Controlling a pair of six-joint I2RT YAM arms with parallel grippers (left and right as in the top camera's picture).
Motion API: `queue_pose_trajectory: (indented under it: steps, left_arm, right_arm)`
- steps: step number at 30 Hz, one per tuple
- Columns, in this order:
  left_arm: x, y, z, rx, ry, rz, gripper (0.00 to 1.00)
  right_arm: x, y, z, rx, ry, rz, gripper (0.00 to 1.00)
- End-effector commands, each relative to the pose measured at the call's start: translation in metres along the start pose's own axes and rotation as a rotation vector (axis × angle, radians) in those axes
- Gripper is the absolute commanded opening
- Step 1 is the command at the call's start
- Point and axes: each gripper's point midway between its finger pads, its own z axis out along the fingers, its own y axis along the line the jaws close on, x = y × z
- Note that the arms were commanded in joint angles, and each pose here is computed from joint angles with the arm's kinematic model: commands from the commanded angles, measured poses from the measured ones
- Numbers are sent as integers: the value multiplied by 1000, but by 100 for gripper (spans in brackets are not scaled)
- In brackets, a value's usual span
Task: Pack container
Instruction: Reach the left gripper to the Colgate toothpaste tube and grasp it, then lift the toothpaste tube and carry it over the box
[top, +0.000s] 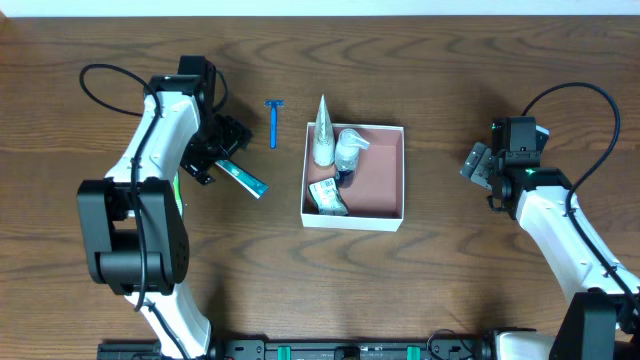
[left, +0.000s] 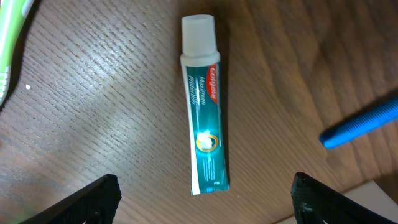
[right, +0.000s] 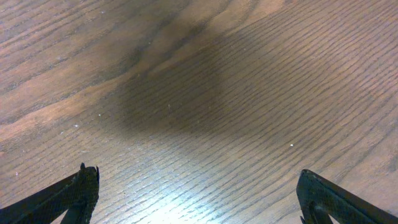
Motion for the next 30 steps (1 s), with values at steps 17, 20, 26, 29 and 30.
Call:
queue_pose_trajectory:
  steps: [17,20,26,29,30]
  left_arm:
    - [-8,13,49,-119,27,-40,72]
    - [-11,12,50,-113,16,-40,63]
    - [-9,15,57,-113,17,-39,52]
    - [-7,18,63,-118,21,-39,49]
    - [-6,20,65,-121,23,-39,47]
  right_arm:
    - [-3,-5,0,23,-12,7,99]
    - [-3,-5,0,23,-12,7,99]
    - [-3,-5,0,23,-12,7,99]
    - [-3,-5,0,23,-12,7,99]
    - [-3,-5,0,23,-12,8,99]
